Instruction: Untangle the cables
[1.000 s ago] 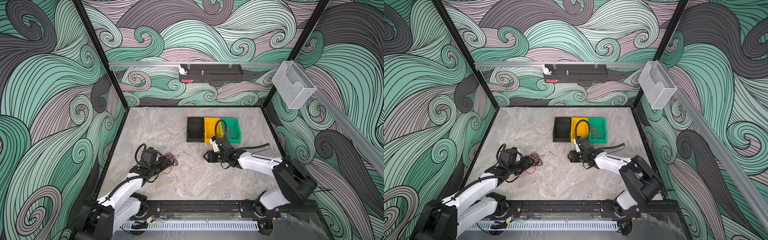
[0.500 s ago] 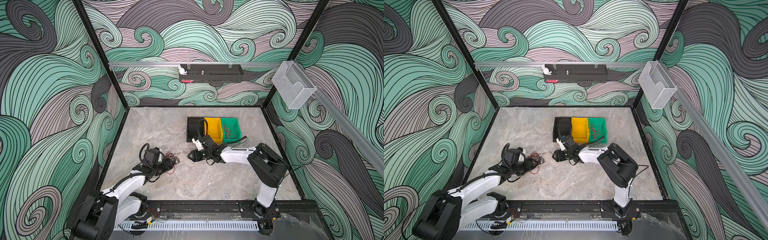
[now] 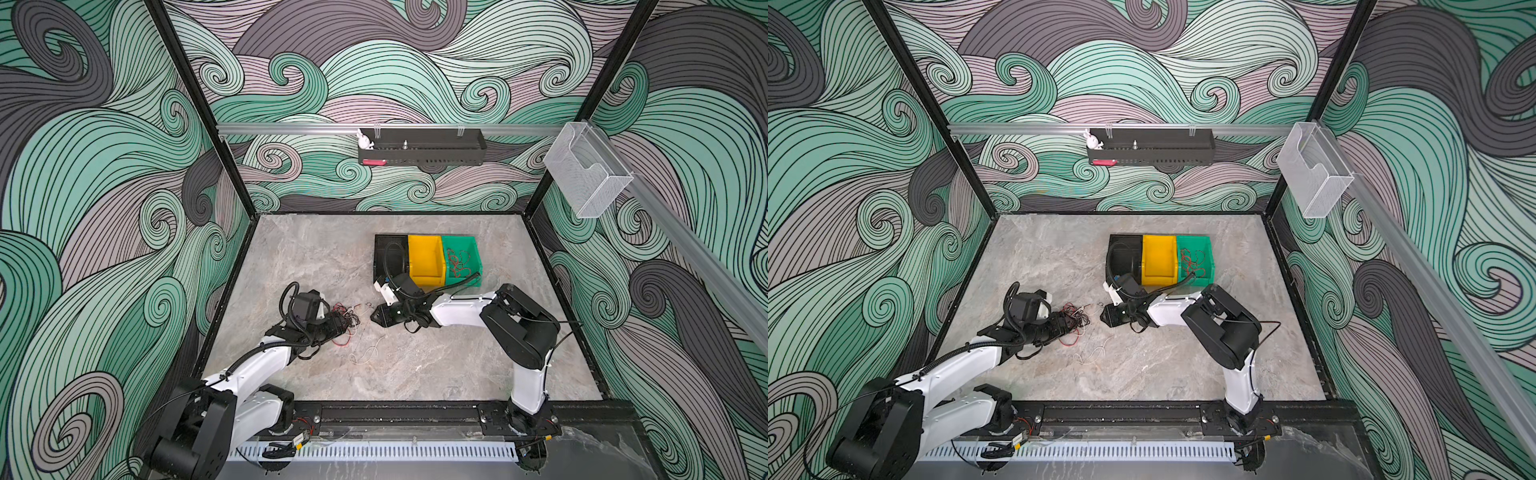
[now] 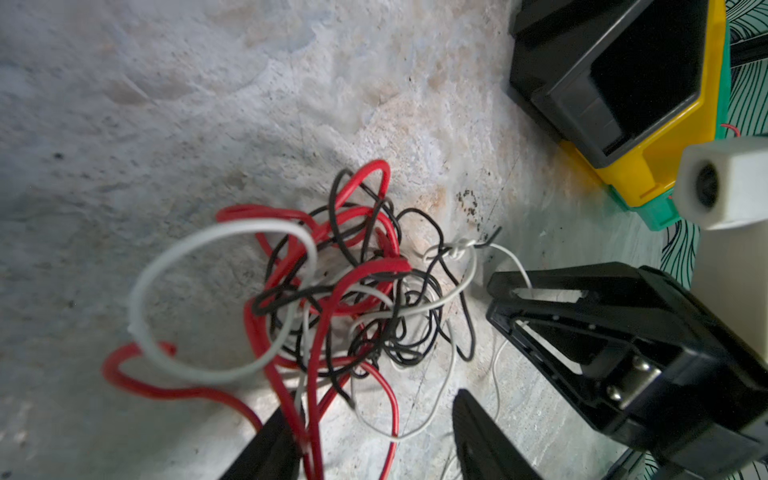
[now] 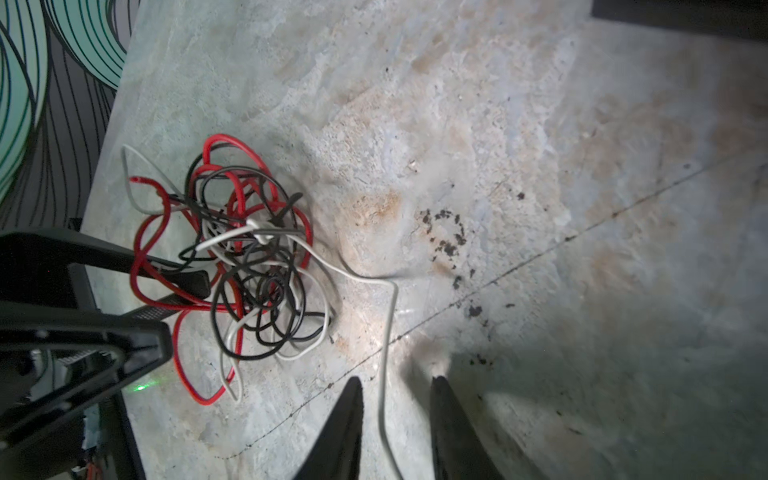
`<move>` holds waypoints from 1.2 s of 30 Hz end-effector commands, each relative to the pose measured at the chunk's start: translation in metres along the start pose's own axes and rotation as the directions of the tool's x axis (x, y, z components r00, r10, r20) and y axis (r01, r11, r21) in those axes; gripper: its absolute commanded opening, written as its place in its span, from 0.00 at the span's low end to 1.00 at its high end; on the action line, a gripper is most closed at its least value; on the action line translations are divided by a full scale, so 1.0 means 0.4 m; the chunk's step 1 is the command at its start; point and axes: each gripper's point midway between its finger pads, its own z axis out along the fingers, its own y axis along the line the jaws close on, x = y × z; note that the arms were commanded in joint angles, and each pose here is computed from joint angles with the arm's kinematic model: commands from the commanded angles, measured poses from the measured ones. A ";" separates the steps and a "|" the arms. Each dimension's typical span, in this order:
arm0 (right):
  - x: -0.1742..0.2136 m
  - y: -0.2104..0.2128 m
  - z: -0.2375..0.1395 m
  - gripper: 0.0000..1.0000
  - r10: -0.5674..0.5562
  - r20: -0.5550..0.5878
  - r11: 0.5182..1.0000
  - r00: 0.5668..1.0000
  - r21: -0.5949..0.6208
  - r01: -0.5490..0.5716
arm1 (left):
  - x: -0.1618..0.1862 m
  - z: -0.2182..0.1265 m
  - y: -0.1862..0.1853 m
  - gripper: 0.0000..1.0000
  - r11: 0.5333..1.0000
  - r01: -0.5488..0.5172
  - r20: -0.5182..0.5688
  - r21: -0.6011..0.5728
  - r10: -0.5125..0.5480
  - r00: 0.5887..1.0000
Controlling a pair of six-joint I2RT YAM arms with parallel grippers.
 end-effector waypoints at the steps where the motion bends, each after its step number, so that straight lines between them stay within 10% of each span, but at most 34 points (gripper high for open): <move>1: -0.019 0.006 -0.007 0.18 -0.013 0.026 1.000 1.000 0.003 0.013 | -0.014 -0.011 -0.011 0.59 1.000 -0.004 0.011 -0.011 0.004 1.000; 19: -0.019 -0.076 -0.137 0.05 -0.067 0.090 0.965 0.994 0.260 0.041 | -0.030 -0.024 0.101 0.08 0.979 0.101 0.090 -0.178 -0.086 0.992; 36: 0.019 -0.256 -0.294 0.03 -0.041 0.093 0.781 0.995 0.624 -0.026 | -0.033 -0.050 0.158 0.03 0.962 0.179 0.151 -0.207 -0.149 0.977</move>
